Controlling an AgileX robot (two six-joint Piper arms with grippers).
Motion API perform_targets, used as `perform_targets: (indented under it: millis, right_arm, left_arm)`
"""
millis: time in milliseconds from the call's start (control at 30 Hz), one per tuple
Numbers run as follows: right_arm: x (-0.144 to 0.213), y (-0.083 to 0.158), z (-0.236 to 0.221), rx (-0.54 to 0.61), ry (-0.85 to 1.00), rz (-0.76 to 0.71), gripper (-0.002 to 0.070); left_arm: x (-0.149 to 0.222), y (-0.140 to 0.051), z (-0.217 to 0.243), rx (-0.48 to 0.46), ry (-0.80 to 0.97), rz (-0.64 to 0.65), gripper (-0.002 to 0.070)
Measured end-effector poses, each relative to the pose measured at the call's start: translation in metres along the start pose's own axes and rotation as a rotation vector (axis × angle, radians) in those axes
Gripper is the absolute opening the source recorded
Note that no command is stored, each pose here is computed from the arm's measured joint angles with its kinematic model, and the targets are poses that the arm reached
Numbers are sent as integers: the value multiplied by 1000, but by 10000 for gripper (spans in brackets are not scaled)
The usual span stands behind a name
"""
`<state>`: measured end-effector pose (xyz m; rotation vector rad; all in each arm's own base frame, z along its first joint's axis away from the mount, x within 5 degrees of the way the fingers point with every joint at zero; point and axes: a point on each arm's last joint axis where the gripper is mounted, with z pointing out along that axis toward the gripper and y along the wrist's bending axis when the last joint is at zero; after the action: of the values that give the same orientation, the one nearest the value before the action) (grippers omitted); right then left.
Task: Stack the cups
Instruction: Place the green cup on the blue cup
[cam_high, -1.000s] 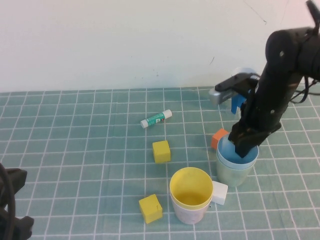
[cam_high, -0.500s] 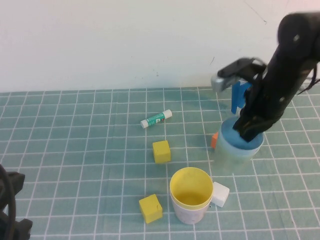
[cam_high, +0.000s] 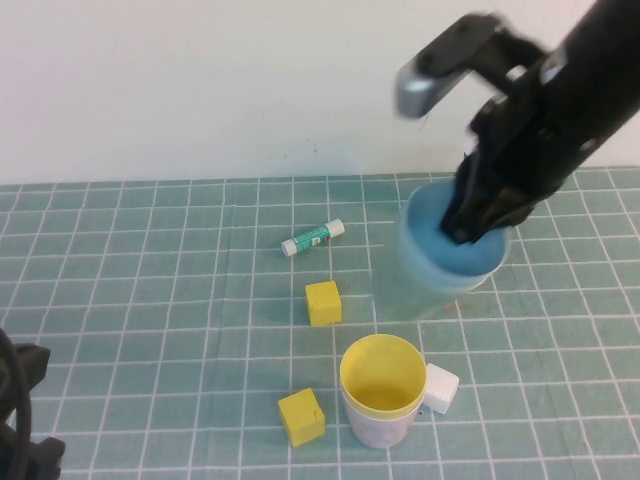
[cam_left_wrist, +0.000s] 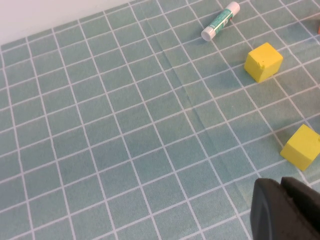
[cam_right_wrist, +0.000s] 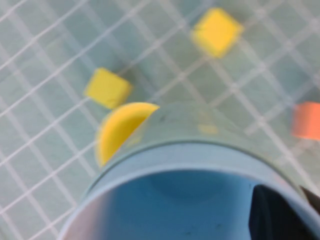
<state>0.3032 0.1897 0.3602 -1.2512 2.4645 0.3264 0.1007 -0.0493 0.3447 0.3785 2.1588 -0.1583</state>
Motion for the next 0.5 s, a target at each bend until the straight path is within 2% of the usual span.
perform_targets:
  millis: [167, 500]
  right_arm:
    - [-11, 17, 35, -59, 70, -49, 32]
    - [-12, 9, 91, -85, 191, 1, 32]
  left_arm:
    - [0, 0, 0, 3, 1, -4, -1]
    - [1, 0, 0, 2, 14, -8, -1]
